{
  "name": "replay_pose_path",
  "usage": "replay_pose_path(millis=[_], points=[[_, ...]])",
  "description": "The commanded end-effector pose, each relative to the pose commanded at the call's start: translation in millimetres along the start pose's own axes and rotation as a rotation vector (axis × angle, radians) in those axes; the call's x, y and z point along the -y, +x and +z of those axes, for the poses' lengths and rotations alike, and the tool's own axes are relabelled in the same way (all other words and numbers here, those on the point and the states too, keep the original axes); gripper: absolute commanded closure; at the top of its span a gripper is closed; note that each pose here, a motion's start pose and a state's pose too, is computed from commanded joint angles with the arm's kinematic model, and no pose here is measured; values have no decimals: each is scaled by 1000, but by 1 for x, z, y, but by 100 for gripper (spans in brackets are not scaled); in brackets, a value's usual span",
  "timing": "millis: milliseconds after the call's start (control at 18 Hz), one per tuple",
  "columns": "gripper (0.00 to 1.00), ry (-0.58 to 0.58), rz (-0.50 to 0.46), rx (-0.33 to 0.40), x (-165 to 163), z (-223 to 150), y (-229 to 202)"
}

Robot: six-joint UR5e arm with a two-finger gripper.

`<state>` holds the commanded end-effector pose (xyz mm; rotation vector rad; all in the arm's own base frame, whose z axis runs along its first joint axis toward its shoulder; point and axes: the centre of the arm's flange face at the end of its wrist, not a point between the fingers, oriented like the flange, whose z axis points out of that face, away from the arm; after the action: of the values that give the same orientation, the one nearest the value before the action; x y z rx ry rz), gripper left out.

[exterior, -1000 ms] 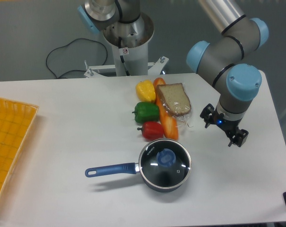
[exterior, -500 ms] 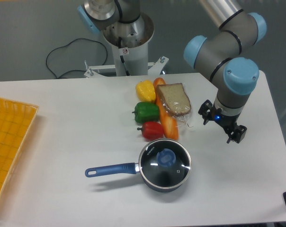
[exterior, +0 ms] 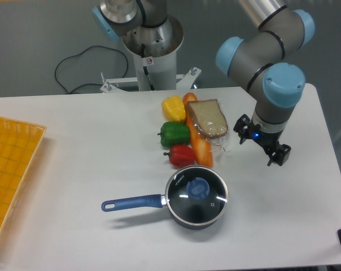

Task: Open the lid
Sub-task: 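Move the gripper over the saucepan's blue lid knob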

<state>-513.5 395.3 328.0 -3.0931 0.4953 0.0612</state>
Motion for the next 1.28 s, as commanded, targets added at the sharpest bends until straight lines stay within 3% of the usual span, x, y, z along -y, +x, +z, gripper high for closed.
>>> replay_pose_path(millis=[444,1167,1278], points=[[0,-9,-251,-24,65,10,29],[0,-9,-454,-44,108,20,52],[0,-10,-446,-45,116,23,55]])
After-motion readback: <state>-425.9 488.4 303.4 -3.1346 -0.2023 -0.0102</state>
